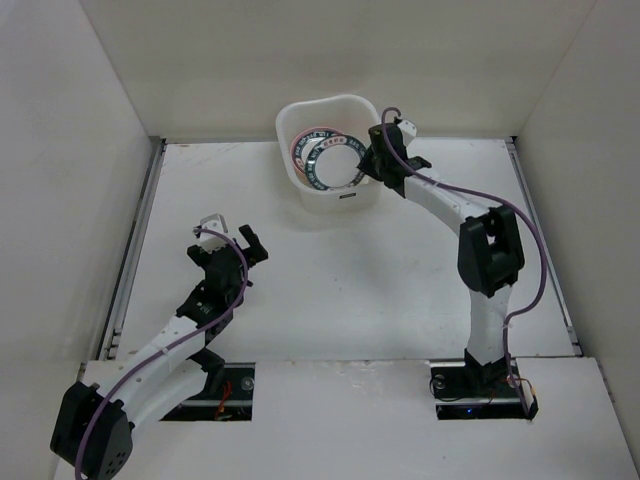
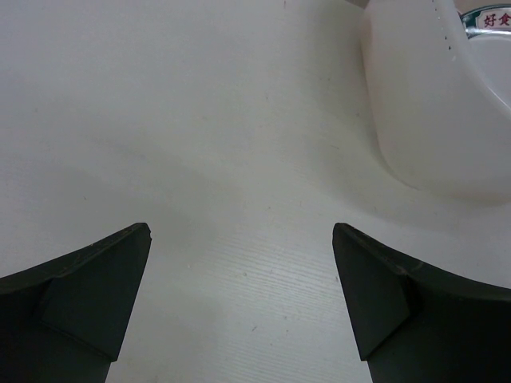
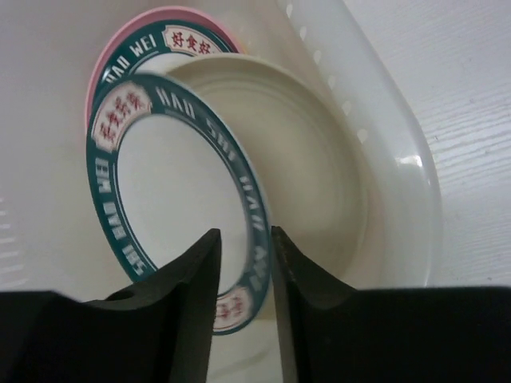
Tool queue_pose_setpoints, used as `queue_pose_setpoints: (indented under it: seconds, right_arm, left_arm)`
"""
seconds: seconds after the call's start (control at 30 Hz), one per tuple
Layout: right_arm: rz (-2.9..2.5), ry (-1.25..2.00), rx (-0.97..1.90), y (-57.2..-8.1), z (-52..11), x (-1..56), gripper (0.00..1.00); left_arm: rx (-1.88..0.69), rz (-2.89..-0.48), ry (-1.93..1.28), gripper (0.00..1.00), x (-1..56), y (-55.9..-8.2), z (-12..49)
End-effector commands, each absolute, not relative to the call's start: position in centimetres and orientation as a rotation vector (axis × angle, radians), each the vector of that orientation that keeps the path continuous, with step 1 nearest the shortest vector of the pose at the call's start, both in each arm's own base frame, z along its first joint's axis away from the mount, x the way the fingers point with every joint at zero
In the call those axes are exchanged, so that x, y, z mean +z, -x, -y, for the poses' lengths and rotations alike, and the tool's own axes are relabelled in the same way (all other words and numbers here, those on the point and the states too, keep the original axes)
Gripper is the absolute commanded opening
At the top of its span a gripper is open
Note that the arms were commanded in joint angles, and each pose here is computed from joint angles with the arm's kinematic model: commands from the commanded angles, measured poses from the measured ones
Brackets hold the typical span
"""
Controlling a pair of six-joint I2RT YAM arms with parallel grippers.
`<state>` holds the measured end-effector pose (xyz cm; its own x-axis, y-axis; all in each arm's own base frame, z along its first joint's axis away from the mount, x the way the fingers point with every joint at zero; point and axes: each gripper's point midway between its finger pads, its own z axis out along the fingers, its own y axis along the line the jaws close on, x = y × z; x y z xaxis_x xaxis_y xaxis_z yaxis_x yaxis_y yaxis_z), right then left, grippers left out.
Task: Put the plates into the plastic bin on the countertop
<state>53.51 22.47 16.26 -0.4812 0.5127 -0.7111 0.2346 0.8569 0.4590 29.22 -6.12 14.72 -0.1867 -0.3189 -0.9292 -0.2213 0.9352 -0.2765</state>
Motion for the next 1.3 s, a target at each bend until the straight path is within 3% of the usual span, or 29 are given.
queue_pose_setpoints:
  seconds: [0.0, 0.2, 0.47, 0.7, 1.0, 1.27]
  right_arm:
    - [-2.019, -0.512, 0.317, -53.4, -21.3, 18.8, 0.4]
    - [-1.933, -0.464, 0.24, -52.2, -20.3, 23.0, 0.7]
    - [-1.727, -0.343, 0.034, -44.4, -17.1, 30.6, 0.83]
    - [-1.659, -0.36, -0.085, -35.5, -11.2, 27.3, 1.0]
    - [-1.492, -0.628, -0.209, -26.6, -1.0, 22.7, 1.0]
    - [-1.483, -0.634, -0.177, -24.0, 0.4, 22.7, 1.0]
  left_arm:
    - [-0.121, -1.736, 0.421, 1.0, 15.5, -29.3, 6.3]
    - [-0.117, -1.739, 0.418, 1.0, 15.4, -29.3, 6.3]
    - [-0.098, -1.764, 0.404, 1.0, 15.0, -29.5, 6.4]
    - [-0.063, -1.828, 0.356, 1.0, 14.1, -29.9, 7.3]
    - [0.1, -1.999, 0.277, 1.0, 11.0, -30.8, 8.3]
    - [0.178, -2.005, 0.265, 1.0, 10.8, -29.3, 8.7]
